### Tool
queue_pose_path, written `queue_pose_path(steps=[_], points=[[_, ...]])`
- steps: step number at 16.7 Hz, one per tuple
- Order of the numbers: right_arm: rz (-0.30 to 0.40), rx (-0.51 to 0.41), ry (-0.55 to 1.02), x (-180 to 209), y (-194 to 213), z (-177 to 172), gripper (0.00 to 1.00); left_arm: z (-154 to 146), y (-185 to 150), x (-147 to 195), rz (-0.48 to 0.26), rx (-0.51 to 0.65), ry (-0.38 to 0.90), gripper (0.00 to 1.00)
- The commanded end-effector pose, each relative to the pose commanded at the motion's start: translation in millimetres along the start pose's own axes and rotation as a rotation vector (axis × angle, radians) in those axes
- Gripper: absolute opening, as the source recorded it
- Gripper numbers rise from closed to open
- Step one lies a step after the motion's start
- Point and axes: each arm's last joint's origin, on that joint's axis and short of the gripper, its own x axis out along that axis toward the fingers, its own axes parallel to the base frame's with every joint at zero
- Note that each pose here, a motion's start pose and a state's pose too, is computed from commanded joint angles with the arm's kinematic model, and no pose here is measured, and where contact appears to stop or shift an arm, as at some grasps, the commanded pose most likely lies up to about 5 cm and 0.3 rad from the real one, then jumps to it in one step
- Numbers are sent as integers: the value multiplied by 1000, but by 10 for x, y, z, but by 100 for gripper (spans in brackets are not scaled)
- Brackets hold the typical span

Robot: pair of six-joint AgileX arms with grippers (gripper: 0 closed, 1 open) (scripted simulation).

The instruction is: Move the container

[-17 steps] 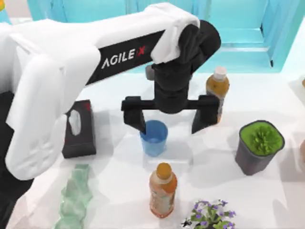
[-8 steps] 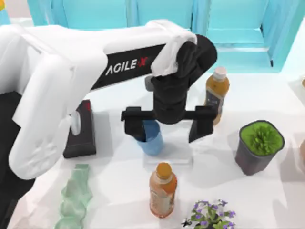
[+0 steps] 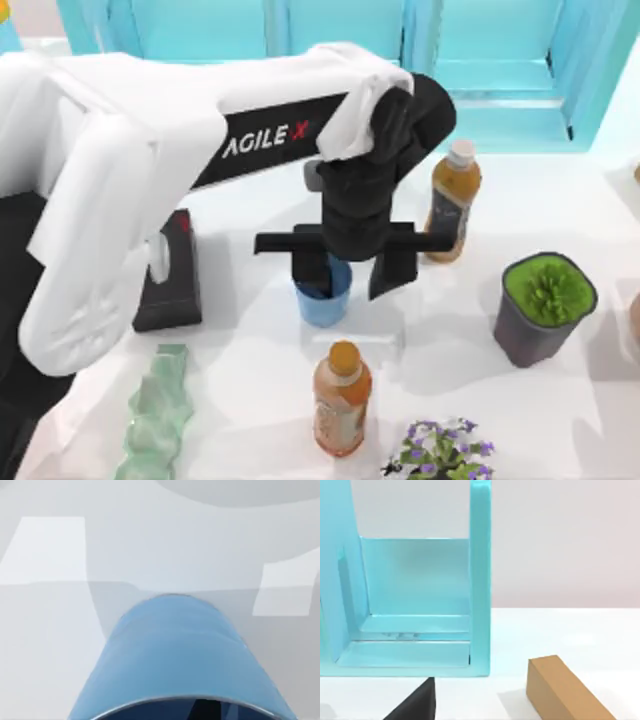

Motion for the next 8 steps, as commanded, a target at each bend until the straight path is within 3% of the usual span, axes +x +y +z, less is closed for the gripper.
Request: queue_pose_path(steps=[3, 8], points=[[0, 0, 0, 0, 0, 0, 100, 0, 0, 0, 0, 0, 0, 2], [0, 0, 0, 0, 0, 0, 100, 0, 0, 0, 0, 0, 0, 0]])
